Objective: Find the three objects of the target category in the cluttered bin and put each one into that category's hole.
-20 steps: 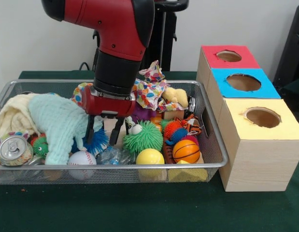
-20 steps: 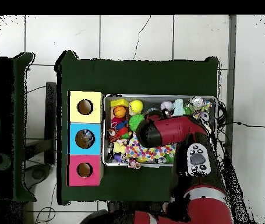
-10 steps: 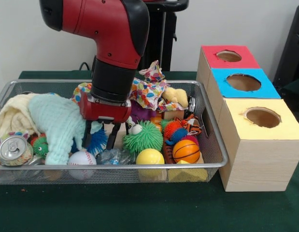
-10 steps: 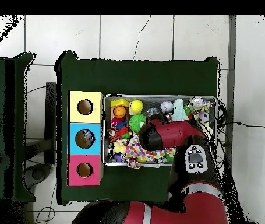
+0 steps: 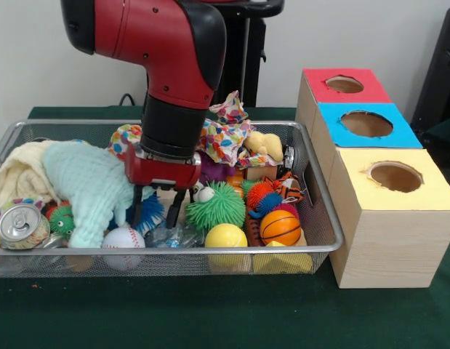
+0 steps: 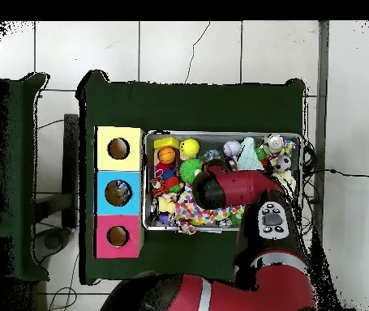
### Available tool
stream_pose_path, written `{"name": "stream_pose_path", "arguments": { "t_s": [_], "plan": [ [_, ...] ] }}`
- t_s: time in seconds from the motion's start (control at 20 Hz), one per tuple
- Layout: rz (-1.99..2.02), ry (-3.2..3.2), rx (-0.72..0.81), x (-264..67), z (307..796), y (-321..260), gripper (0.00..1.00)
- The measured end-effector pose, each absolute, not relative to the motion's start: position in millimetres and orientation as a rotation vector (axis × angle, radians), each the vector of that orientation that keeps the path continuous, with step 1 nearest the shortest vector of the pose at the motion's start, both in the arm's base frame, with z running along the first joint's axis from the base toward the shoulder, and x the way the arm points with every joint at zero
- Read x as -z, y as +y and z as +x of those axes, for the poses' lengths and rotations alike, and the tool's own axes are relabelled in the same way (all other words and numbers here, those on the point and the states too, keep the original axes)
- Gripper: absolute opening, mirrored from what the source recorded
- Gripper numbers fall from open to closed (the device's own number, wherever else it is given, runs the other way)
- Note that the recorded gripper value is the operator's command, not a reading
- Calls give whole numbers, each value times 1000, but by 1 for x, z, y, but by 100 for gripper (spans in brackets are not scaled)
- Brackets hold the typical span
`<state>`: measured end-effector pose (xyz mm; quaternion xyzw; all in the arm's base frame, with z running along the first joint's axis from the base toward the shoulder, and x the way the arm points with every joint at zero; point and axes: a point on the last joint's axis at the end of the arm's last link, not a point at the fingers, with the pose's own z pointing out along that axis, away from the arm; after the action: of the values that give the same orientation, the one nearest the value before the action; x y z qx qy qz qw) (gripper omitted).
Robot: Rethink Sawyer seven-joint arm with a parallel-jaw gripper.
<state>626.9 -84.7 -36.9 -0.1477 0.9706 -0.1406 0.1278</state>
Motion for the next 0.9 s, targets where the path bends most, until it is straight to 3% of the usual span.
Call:
{"name": "stream_pose_path", "arguments": {
  "t_s": [0.9],
  "plan": [
    [-210,2921,282,27,596,-59,100]
  ]
}}
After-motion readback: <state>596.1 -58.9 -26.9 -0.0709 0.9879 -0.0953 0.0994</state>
